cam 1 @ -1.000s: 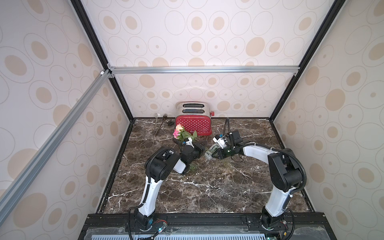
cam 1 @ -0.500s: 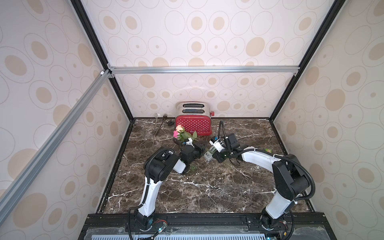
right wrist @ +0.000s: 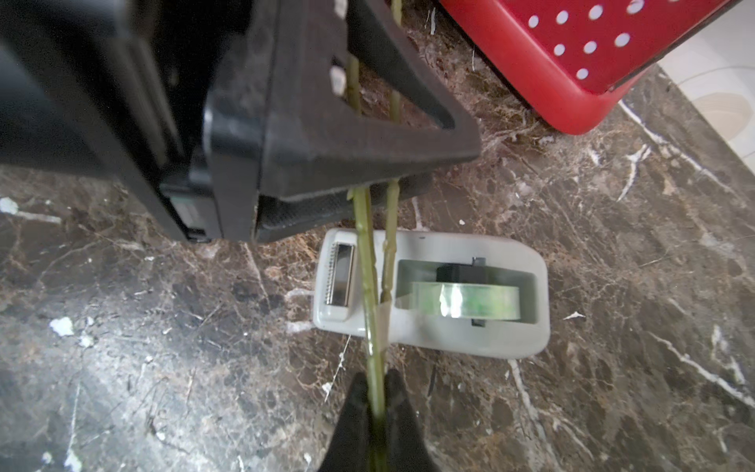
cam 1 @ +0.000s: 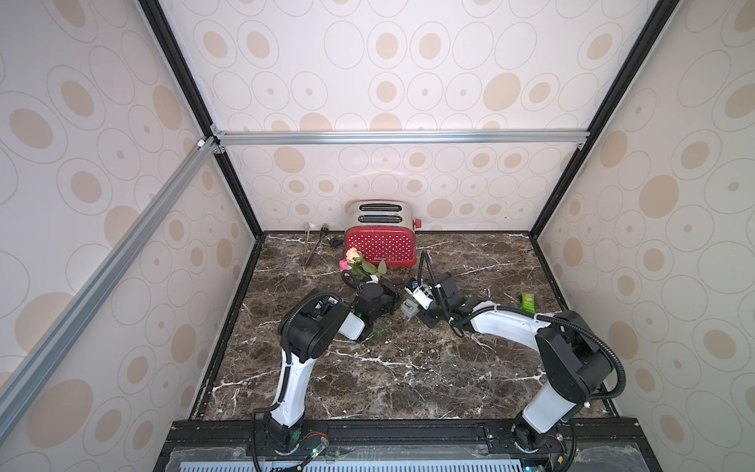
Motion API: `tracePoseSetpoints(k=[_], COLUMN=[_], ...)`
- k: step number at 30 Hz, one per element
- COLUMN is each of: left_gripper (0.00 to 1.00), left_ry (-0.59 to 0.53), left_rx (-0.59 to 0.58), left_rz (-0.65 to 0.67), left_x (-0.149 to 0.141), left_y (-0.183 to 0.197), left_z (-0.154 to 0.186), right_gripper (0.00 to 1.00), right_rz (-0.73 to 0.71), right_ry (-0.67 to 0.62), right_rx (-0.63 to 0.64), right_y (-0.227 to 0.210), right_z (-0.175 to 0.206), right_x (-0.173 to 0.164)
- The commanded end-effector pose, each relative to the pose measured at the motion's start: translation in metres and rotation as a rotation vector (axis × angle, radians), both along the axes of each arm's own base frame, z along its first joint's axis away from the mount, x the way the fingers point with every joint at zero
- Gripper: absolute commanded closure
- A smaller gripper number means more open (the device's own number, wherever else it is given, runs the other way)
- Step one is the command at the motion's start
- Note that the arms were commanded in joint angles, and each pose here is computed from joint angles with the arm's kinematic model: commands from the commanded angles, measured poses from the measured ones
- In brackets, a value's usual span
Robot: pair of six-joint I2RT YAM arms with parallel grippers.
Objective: Wrap bouquets with tape
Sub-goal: Wrap the tape around the bouquet.
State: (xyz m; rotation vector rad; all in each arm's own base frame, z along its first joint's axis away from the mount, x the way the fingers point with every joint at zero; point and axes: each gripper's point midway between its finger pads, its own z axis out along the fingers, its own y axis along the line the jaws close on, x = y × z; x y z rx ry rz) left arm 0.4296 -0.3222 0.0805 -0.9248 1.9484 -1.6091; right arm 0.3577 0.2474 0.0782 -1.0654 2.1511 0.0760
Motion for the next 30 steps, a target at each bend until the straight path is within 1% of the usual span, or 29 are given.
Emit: tracePoseSetpoints(k=[1, 4, 6, 8, 12, 13, 14, 17, 18, 20, 22, 24, 26, 28, 30], left_gripper=[0.70, 0.72, 0.80, 0.81, 0.89, 0.96, 1.00, 1.00, 1.00, 1.00, 1.00, 1.00, 1.00, 1.00, 1.00], left_ry=[0.018, 0.044, 0.062, 0.073, 0.083, 0.082, 0.078, 0.064, 0.052, 0.026, -0.008, -0.043, -0.070, -0.099, -0.124], left_rx=[-0.035, -0.030, -0.023, -0.017, -0.023, -0.027, -0.032, -0.051, -0.061, -0.073, -0.083, -0.094, -0.101, -0.108, -0.103], left_rz=[-0.018, -0.031, -0.036, -0.039, -0.035, -0.035, -0.035, -0.026, -0.018, -0.005, 0.004, 0.011, 0.011, 0.012, 0.009], left_x=[-0.003, -0.003, -0.003, -0.004, -0.005, -0.005, -0.005, -0.004, -0.003, -0.003, -0.002, -0.001, 0.000, 0.000, -0.001], left_y=[-0.005, -0.008, -0.010, -0.011, -0.011, -0.012, -0.012, -0.012, -0.010, -0.008, -0.006, -0.006, -0.006, -0.006, -0.006], left_z=[0.017, 0.016, 0.015, 0.014, 0.013, 0.014, 0.015, 0.017, 0.019, 0.024, 0.030, 0.036, 0.040, 0.044, 0.045], right_gripper=[1.00, 1.00, 1.00, 1.00, 1.00, 1.00, 1.00, 1.00, 0.98, 0.88, 0.70, 0.59, 0.51, 0.42, 0.40], right_rz=[0.004, 0.015, 0.017, 0.017, 0.019, 0.020, 0.019, 0.003, -0.007, -0.023, -0.048, -0.057, -0.070, -0.093, -0.127], right_ry=[-0.120, -0.157, -0.163, -0.175, -0.188, -0.190, -0.189, -0.174, -0.167, -0.141, -0.096, -0.043, 0.015, 0.096, 0.197], right_rx=[-0.036, -0.068, -0.077, -0.086, -0.100, -0.099, -0.097, -0.077, -0.069, -0.049, -0.029, 0.005, 0.053, 0.142, 0.241], right_y=[0.000, 0.002, 0.002, 0.002, 0.002, 0.003, 0.002, 0.003, 0.003, 0.004, 0.004, 0.005, 0.007, 0.008, 0.005], right_z=[0.017, 0.017, 0.015, 0.016, 0.016, 0.017, 0.017, 0.017, 0.018, 0.019, 0.020, 0.022, 0.027, 0.034, 0.039], right_x=[0.011, 0.010, 0.010, 0.010, 0.009, 0.009, 0.009, 0.008, 0.008, 0.006, 0.002, -0.003, -0.010, -0.016, -0.020])
